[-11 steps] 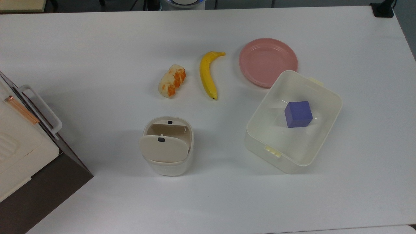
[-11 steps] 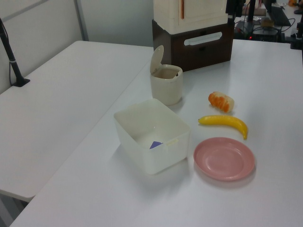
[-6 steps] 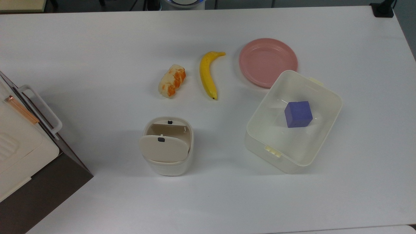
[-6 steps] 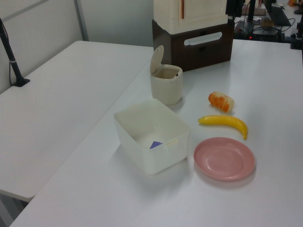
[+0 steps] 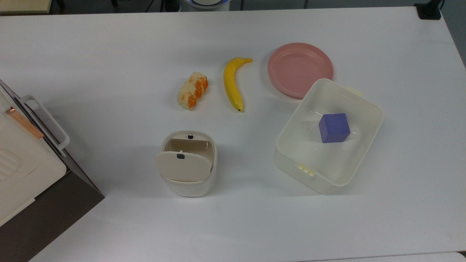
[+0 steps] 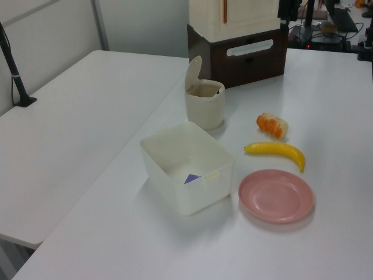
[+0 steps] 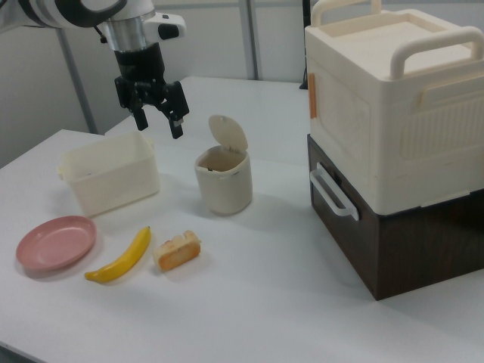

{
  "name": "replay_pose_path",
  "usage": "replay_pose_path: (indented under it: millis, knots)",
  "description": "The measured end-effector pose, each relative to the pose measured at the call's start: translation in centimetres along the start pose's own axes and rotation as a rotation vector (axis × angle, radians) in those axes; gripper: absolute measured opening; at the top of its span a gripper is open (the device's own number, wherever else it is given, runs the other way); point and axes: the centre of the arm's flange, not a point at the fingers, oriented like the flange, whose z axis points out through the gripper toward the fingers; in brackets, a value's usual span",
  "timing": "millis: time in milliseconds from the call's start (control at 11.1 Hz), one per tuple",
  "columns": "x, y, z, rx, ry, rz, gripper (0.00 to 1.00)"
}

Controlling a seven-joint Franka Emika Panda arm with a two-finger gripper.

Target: Close the trash can

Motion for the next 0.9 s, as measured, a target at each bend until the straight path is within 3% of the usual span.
replay_pose_path:
  millis: [903]
  knots:
    - [0.50,0.03,0.98,-0.004,-0.018,0.001,1.00]
